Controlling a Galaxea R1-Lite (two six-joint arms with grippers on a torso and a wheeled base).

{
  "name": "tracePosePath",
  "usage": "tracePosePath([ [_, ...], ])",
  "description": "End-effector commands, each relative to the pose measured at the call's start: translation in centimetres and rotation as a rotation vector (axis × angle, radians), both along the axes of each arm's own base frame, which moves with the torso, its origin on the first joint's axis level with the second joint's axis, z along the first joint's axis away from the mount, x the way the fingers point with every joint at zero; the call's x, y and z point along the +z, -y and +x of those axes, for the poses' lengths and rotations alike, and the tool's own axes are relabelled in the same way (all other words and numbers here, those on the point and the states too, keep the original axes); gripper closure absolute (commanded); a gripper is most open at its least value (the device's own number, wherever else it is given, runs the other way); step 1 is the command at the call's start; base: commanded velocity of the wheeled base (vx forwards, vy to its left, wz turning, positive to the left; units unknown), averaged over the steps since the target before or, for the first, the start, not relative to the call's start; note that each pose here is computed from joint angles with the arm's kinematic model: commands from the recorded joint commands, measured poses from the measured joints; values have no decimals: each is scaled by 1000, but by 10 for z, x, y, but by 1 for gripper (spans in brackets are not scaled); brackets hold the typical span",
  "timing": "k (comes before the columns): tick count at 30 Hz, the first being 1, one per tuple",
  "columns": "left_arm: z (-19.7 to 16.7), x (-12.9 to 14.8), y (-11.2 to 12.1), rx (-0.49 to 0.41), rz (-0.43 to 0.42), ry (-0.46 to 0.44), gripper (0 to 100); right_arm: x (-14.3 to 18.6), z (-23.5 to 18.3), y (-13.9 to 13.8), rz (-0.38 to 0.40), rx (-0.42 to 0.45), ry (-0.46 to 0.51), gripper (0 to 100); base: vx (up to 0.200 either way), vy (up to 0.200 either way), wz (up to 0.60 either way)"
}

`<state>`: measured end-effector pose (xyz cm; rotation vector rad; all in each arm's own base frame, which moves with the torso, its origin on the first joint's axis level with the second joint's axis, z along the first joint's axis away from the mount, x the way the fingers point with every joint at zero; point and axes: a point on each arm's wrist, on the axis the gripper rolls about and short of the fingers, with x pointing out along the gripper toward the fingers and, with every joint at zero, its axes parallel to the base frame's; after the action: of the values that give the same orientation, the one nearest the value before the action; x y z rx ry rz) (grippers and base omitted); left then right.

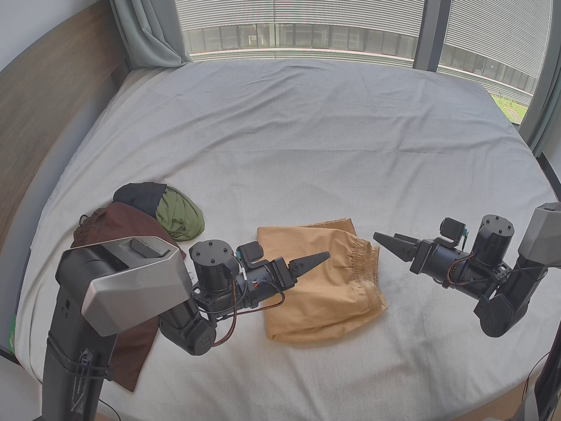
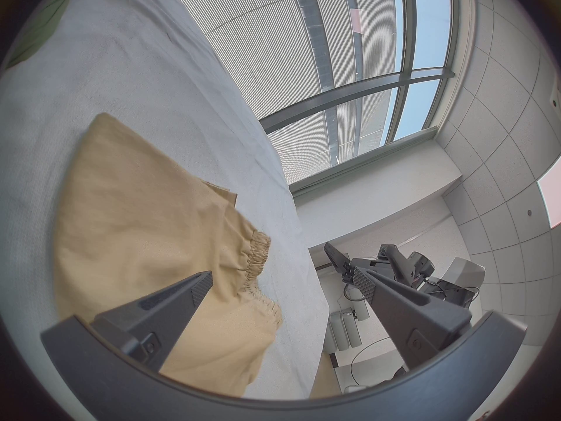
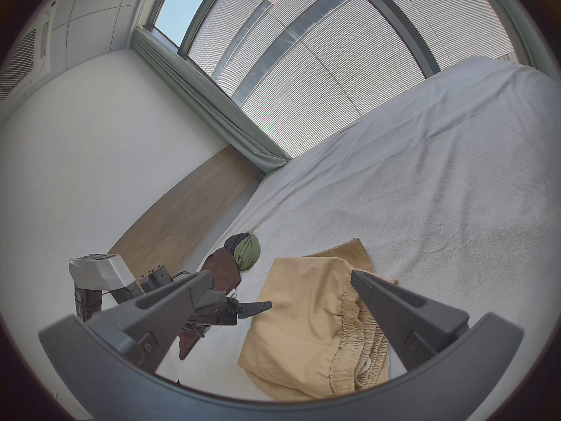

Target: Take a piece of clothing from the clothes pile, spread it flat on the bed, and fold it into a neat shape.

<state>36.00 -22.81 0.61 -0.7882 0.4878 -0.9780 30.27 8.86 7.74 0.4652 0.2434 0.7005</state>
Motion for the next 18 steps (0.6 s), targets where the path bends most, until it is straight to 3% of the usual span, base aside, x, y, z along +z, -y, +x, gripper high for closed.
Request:
tracePosePath([
  [1,1,4,-2,15,-5,10,0,-2,-1,-2,-3,6,-9,0,0,0,0],
  [10,2,40,-30,84,-28,69,0,-11,-9,-5,-12,24,-58,0,0,0,0],
  [18,-1,47,-62,151,55,155,0,-31,-18,-19,-38,77,-132,0,0,0,0],
])
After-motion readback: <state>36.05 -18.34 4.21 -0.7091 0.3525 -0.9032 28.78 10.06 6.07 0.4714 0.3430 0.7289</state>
